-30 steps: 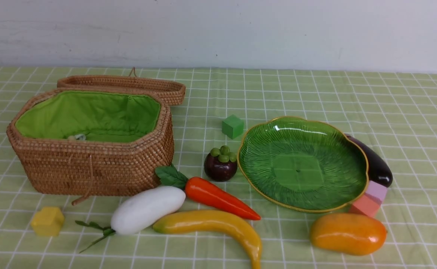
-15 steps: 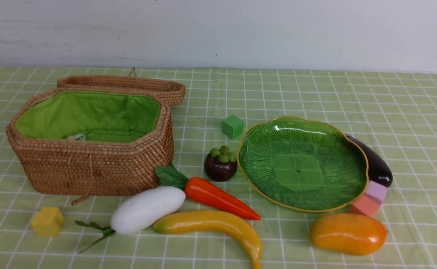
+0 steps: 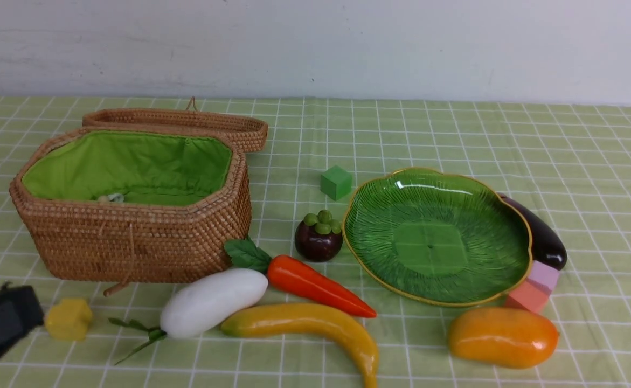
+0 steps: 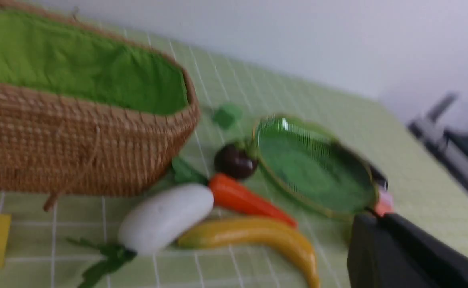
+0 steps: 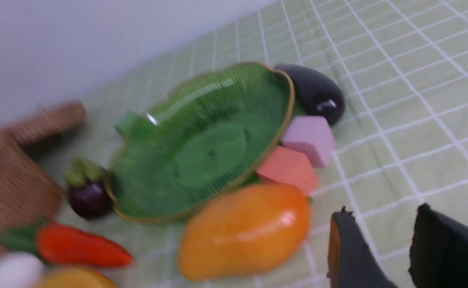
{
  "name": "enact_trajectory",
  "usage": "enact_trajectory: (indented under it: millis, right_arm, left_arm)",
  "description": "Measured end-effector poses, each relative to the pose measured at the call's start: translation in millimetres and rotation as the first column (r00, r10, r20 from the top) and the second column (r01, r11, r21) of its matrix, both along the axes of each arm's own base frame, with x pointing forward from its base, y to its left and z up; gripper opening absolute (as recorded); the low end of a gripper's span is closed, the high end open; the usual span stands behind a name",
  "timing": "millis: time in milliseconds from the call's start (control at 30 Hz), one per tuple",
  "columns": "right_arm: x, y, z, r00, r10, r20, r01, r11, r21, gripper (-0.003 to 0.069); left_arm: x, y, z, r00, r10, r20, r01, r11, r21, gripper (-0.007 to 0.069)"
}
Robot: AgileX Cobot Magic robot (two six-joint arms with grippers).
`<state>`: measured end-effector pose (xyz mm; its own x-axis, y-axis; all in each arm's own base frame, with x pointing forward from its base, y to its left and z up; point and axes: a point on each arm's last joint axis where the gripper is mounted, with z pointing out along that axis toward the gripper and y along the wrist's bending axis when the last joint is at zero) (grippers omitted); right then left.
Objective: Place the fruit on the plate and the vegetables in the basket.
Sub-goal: Take a daikon with your left arm and place it on the basket on the left.
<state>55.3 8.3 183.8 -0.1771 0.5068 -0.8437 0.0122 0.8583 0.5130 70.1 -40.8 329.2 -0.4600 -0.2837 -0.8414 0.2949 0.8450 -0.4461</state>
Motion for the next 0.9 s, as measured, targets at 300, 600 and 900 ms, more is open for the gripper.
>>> enact_trajectory:
  millis: [300,600,900]
  right_arm:
    - [-3,3,29,0.995,-0.006,0.1,-0.018,0.973,0.231,0.0164]
    - [-24,30,167,0.904,0.411,-0.116,-0.426,0.85,-0.31,0.0046]
    - [-25,39,252,0.714,0.663,-0.226,-0.682,0.583,-0.442,0.0046]
  left_arm:
    - [44,-12,-2,0.964,-0.163,-0.21,0.194,0.972,0.136,-0.0013]
    - [36,-28,9,0.911,-0.345,-0.226,0.402,0.866,0.299,-0.0013]
    - [50,-33,24,0.895,-0.356,-0.27,0.435,0.832,0.344,-0.0013]
